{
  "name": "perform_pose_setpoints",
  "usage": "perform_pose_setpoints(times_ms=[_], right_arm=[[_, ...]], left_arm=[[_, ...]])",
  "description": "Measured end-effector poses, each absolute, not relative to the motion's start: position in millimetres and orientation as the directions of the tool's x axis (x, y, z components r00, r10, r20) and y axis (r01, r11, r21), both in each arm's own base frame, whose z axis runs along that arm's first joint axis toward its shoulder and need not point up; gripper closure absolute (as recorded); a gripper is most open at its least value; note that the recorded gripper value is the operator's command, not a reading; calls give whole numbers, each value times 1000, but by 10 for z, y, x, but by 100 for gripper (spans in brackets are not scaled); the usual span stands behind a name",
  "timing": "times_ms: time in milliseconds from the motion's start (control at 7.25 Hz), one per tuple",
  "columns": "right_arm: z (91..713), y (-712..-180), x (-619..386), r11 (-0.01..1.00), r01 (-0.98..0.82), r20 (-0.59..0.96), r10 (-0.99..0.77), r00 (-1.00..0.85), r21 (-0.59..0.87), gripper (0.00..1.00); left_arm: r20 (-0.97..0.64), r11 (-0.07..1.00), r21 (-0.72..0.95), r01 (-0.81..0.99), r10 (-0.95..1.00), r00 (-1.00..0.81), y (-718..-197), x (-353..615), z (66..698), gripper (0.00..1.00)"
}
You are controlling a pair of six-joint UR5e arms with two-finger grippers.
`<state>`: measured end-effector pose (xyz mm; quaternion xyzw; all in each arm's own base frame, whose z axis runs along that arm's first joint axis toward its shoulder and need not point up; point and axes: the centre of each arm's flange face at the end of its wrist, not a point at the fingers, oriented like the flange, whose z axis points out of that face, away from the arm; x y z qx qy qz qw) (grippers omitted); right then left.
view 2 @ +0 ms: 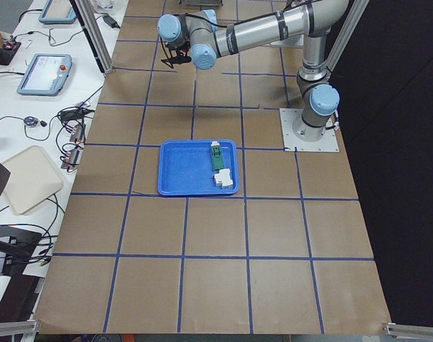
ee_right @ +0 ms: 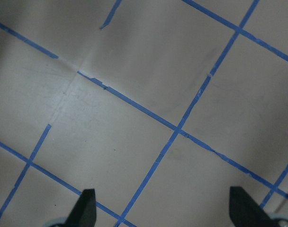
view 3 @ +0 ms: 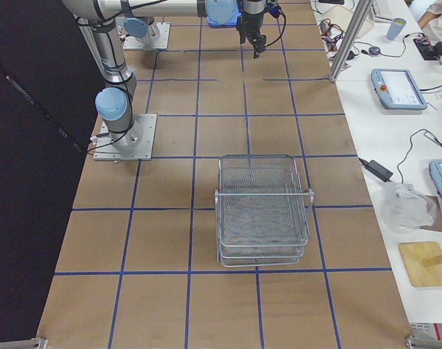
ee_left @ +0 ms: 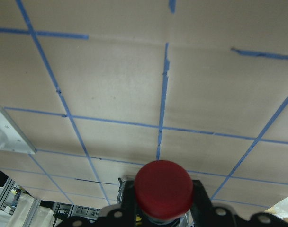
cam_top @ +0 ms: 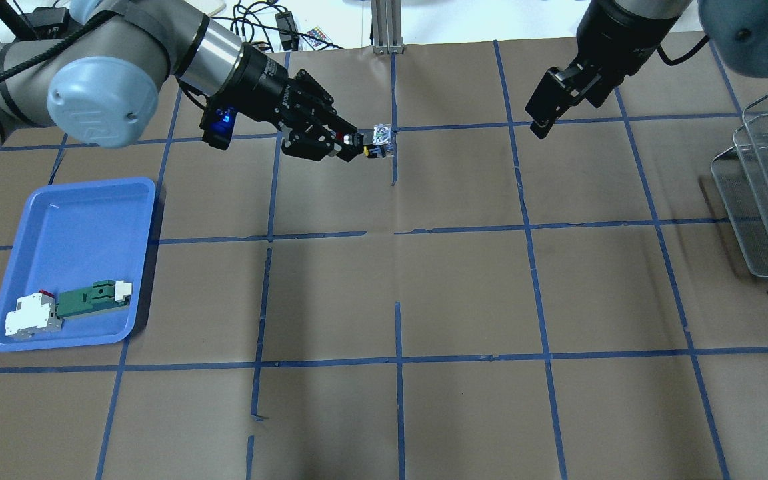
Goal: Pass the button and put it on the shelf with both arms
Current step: 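Lift the red push button with the left gripper and carry it toward the table center, then move the right gripper to the button held by the left gripper and grasp it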
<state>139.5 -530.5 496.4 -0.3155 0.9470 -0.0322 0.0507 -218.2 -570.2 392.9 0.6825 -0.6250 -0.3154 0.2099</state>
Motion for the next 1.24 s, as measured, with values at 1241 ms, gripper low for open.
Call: perform_pose_setpoints(times_ms=[1241], right_arm=[[4892,-5255,1653,-11,-914,-32,-999,27,-406,0]], left_arm=[[-119,-110,680,-725,-992,39,-5433,-3147,4056,100]])
